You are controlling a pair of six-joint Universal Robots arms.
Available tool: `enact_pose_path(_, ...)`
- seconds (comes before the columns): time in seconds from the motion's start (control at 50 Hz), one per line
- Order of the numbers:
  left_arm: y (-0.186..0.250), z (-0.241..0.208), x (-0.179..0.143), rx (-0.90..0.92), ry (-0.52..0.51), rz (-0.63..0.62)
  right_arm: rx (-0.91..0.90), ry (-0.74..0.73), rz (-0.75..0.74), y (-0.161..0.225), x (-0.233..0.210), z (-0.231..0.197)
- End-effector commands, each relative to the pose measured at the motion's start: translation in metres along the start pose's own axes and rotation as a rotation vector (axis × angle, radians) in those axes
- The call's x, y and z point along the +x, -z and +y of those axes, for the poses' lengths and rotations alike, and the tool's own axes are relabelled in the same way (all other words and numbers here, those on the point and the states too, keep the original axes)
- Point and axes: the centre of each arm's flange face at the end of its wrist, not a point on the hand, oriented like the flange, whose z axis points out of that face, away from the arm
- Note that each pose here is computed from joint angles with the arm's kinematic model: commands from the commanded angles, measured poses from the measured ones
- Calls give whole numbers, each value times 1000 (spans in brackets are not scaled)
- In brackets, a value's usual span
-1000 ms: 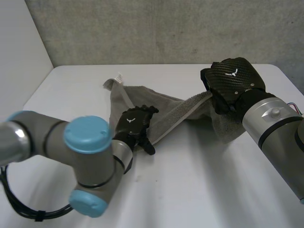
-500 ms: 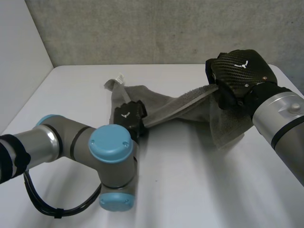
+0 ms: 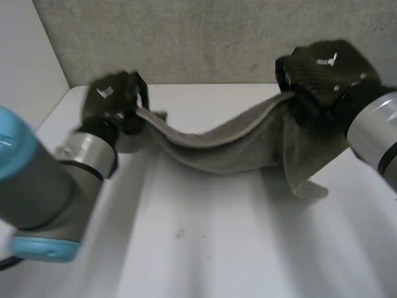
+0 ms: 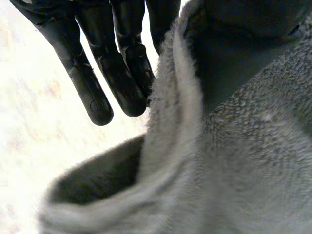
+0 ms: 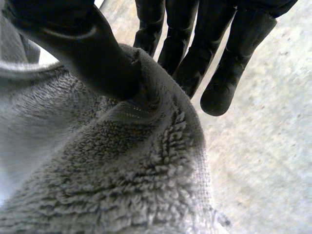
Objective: Fold the towel.
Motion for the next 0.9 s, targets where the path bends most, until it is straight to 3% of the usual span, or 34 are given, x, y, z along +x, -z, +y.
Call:
enact_pose_path(0.02, 24, -99, -12, 135, -177, -49, 118, 26, 50, 20, 21, -55)
enact_pose_path(0.16, 43, -163, -6, 176, -226, 0, 157, 102, 87, 38, 37, -97)
enact_pose_path(0.28, 41, -164, -4, 134, -236, 46, -36, 134, 12, 5, 32, -64)
enact_pose_path(0.4, -7, -93, -14, -96, -240, 53, -116, 136, -26, -22, 25, -39)
enact_pose_path(0.48, -44, -44, -20, -199, -238, 46, -144, 155, -33, -65, 20, -12)
enact_pose_path(0.56, -79, -26, -33, -190, -234, 15, -73, 166, 2, -100, 19, -5)
enact_pose_path(0.6, -94, -25, -36, -160, -234, 4, 47, 177, 76, -130, 23, -8)
enact_pose_path(0.66, -115, -45, -37, -44, -225, -11, 193, 178, 172, -148, 32, -23)
enact_pose_path(0.7, -124, -78, -37, 101, -176, -37, 266, 178, 219, -151, 38, -33)
enact_pose_path(0.8, -112, -126, -40, 271, -53, -99, 415, 165, 316, -146, 51, -61)
enact_pose_path(0.9, -91, -118, -35, 216, -21, -95, 389, 170, 293, -133, 48, -60)
